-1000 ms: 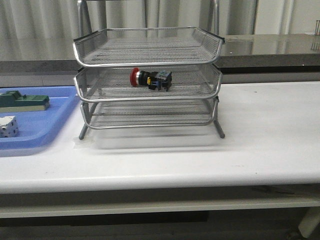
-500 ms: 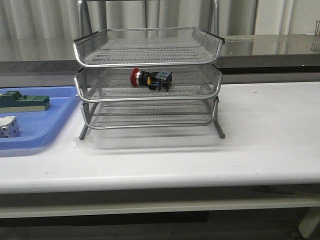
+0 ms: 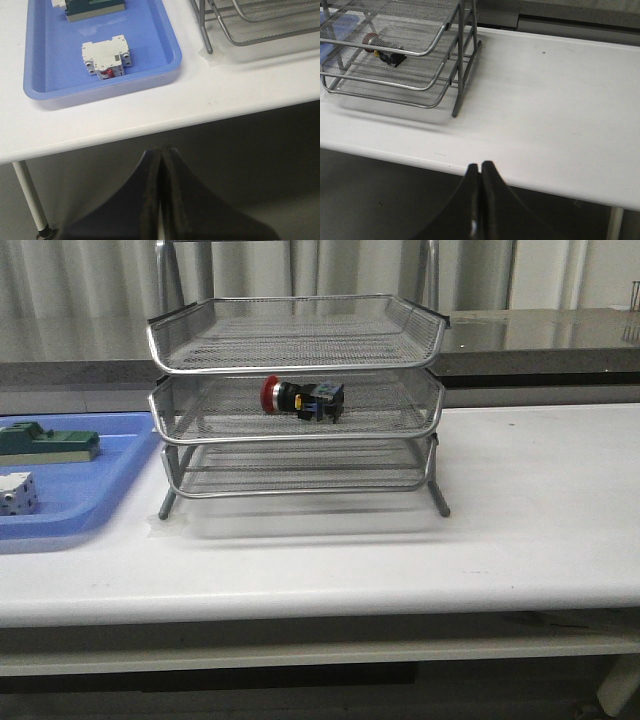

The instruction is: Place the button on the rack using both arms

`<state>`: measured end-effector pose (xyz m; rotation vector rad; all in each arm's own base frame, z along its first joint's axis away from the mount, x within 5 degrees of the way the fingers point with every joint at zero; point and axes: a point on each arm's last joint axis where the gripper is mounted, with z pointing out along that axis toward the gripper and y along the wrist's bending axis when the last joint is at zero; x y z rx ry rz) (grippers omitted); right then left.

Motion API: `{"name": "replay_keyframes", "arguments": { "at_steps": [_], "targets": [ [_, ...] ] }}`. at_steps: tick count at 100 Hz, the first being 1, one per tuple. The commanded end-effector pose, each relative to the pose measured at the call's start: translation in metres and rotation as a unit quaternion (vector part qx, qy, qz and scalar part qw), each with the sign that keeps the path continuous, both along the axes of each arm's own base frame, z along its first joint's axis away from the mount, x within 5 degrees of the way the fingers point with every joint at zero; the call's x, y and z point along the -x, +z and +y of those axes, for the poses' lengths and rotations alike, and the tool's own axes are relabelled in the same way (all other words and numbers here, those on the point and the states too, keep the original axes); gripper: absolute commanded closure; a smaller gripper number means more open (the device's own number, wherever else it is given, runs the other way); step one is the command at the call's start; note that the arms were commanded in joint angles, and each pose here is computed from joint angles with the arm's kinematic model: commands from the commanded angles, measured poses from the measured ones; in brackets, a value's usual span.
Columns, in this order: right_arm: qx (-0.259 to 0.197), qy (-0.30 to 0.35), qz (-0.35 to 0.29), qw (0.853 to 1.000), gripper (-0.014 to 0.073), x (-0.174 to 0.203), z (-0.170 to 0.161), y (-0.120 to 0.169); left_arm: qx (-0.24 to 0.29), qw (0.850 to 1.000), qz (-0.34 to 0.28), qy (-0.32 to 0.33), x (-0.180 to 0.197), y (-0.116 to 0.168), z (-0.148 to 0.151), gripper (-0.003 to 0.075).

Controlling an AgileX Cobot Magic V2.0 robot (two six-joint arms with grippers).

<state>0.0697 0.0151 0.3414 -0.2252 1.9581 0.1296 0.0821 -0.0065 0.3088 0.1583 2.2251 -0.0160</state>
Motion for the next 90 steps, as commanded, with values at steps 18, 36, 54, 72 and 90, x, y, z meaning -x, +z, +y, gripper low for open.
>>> {"name": "replay_keyframes", "arguments": {
  "at_steps": [18, 36, 54, 72, 90],
  "targets": [
    [0.008, -0.008, -0.047, 0.999, 0.0655, -0.001, -0.002, 0.01, 0.014, 0.999, -0.045, 0.004, -0.004, 0.013, -0.001, 0.0741],
    [0.002, -0.01, -0.082, 0.997, 0.0655, 0.006, -0.004, -0.013, 0.014, 0.999, -0.045, 0.004, -0.004, 0.013, -0.001, 0.0741],
    [-0.01, -0.031, -0.151, 0.988, 0.0655, 0.014, -0.008, -0.052, 0.014, 0.999, -0.045, 0.004, -0.004, 0.013, -0.001, 0.0741],
    [-0.044, -0.062, -0.209, 0.975, 0.0655, 0.02, -0.01, -0.09, 0.014, 0.999, -0.045, 0.004, -0.004, 0.013, -0.001, 0.0741],
    [-0.053, -0.07, -0.215, 0.973, 0.0655, 0.02, -0.011, -0.118, 0.014, 0.999, -0.045, 0.004, -0.004, 0.013, -0.001, 0.0741]
  ]
}}
